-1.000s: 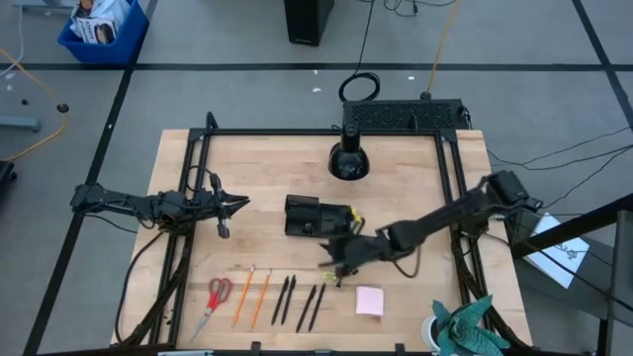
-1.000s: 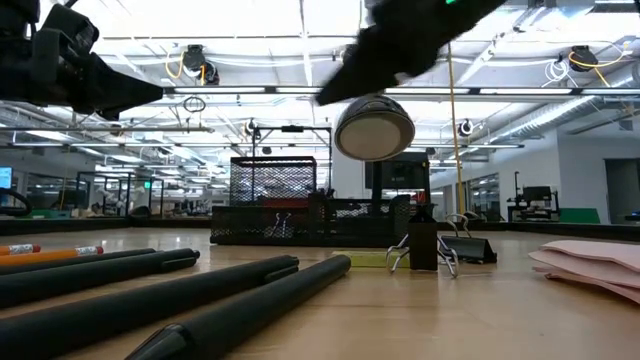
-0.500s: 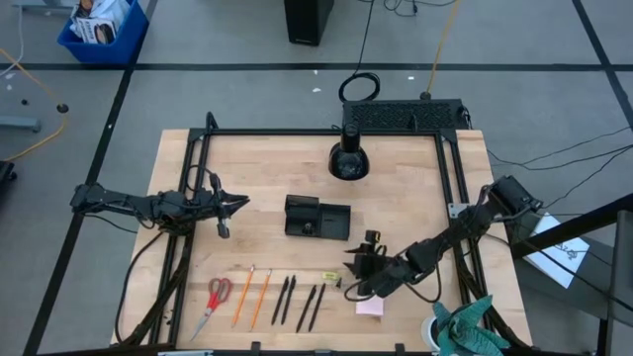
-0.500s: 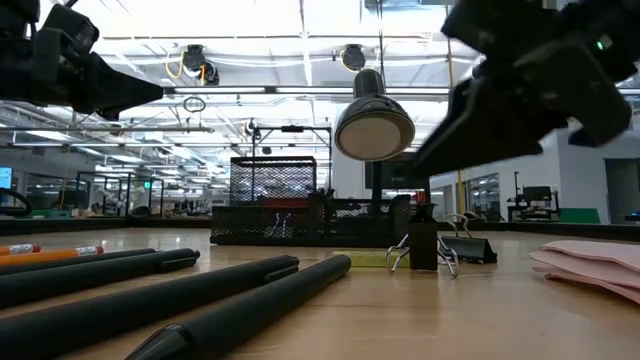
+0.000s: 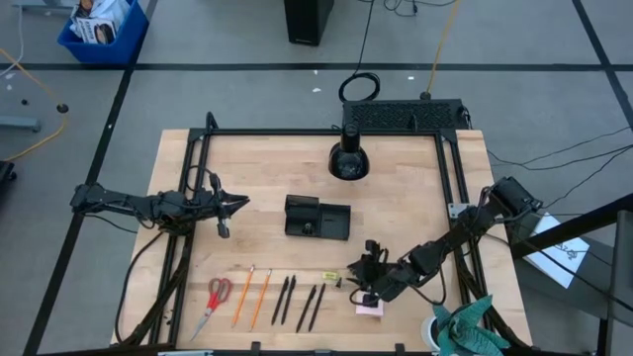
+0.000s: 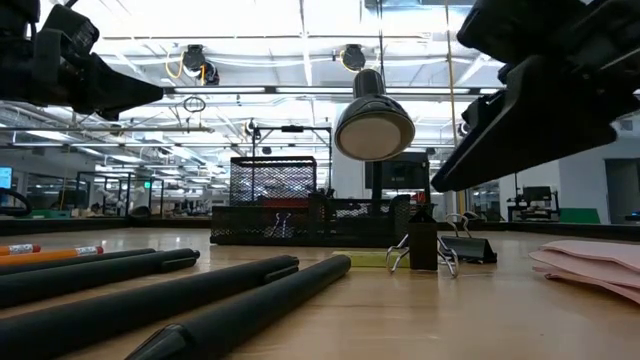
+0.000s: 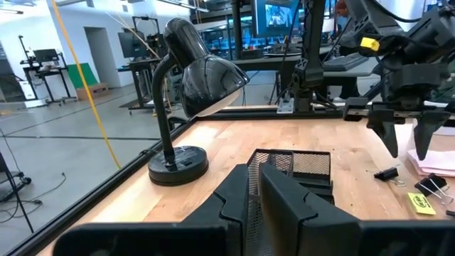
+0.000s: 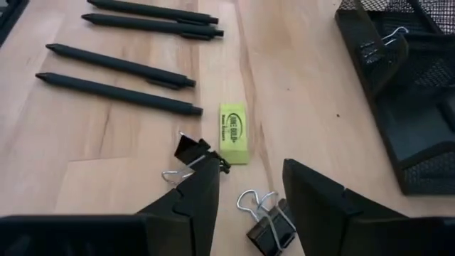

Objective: Pick and place office supplies into organizer
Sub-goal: Put the right binder clip into the desk organizer

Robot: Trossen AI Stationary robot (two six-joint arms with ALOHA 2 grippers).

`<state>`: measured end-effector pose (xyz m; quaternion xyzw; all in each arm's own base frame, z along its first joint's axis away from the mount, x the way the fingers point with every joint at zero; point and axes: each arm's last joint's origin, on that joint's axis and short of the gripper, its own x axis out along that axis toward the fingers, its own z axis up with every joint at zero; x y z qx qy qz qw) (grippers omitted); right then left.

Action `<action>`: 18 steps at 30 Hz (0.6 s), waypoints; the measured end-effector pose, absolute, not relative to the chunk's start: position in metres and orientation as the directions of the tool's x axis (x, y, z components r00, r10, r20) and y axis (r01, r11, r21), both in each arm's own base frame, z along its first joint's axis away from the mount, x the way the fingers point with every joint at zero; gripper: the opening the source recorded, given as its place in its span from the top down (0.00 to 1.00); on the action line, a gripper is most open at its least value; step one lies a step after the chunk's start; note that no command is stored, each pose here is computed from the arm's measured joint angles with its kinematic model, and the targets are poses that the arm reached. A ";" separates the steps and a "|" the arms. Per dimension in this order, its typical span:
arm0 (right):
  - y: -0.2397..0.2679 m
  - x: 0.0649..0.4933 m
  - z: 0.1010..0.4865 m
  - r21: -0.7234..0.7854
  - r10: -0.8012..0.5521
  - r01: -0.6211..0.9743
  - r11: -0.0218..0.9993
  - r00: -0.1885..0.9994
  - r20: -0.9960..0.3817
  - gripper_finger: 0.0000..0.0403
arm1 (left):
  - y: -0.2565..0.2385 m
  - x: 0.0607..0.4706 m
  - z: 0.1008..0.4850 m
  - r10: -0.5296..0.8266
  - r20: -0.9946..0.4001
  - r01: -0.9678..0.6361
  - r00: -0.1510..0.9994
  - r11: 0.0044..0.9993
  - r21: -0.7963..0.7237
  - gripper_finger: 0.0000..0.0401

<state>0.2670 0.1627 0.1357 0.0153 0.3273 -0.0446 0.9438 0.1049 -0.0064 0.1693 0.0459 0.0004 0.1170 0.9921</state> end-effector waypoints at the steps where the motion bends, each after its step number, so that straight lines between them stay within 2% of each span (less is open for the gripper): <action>1: 0.163 0.267 0.136 0.002 -0.072 0.094 0.996 0.781 -0.620 0.63 | -0.006 0.105 0.169 0.232 0.010 -0.232 0.973 0.968 0.091 0.90; 18: 0.163 0.268 0.109 -0.025 -0.139 0.165 0.986 0.733 -0.665 0.63 | -0.006 0.105 0.169 0.233 0.008 -0.233 0.972 0.968 0.090 0.90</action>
